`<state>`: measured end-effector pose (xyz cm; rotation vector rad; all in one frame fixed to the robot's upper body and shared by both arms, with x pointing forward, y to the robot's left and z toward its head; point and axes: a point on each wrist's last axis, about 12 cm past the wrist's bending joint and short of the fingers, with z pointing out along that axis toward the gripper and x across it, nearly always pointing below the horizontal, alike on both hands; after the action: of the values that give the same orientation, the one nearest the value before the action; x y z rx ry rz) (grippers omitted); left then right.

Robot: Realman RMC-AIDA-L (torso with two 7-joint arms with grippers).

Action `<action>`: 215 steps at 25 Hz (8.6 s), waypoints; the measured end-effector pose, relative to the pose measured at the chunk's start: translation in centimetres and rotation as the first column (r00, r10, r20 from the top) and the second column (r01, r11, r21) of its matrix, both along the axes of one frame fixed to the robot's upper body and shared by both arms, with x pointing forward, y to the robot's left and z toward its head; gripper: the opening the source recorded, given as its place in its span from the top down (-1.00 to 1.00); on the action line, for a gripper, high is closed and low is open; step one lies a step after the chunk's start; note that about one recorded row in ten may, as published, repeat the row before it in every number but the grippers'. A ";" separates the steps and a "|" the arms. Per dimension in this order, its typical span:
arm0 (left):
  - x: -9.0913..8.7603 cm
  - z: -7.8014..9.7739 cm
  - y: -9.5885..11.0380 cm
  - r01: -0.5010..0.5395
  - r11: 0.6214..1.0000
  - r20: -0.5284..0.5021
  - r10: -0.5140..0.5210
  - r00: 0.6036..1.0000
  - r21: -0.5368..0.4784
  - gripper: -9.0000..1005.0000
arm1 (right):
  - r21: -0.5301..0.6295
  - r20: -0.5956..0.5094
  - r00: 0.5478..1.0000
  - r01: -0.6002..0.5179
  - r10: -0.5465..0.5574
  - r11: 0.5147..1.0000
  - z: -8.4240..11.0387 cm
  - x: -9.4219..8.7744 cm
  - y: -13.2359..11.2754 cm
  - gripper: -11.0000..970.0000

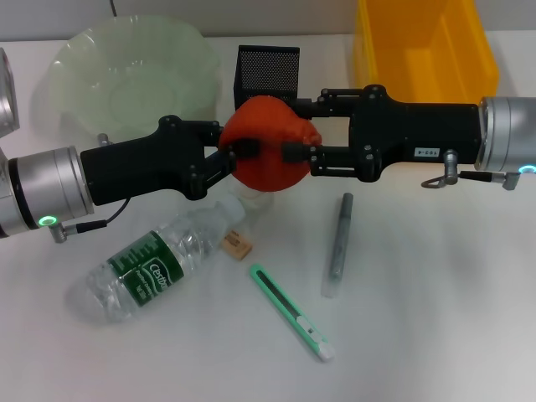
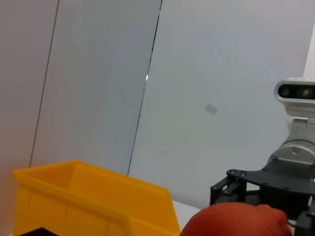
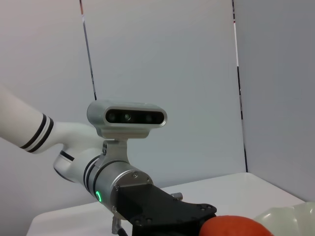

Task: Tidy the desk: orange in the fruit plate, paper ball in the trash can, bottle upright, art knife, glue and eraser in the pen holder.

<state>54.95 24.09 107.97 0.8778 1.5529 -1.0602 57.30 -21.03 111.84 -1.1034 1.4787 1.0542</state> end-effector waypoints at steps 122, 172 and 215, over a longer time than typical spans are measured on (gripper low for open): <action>-3.1 0.7 6.2 0.038 0.996 -0.030 -0.035 0.999 0.077 -0.69 | -0.635 -0.059 0.998 -0.057 0.025 0.771 2.3 6.2 8.8 -0.71; -3.1 0.7 6.4 0.008 0.998 -0.018 -0.007 1.000 0.062 -0.69 | -0.648 -0.031 0.999 0.003 -0.030 0.762 -1.5 6.0 9.8 -0.67; -3.4 0.5 6.9 -0.030 0.998 -0.018 0.031 0.999 0.049 -0.69 | -0.285 0.014 0.993 0.118 -0.119 0.951 1.4 2.2 2.4 0.40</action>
<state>51.52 31.01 108.48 0.8769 1.6088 -1.0146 59.55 -18.62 113.23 -1.1946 1.7157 0.7748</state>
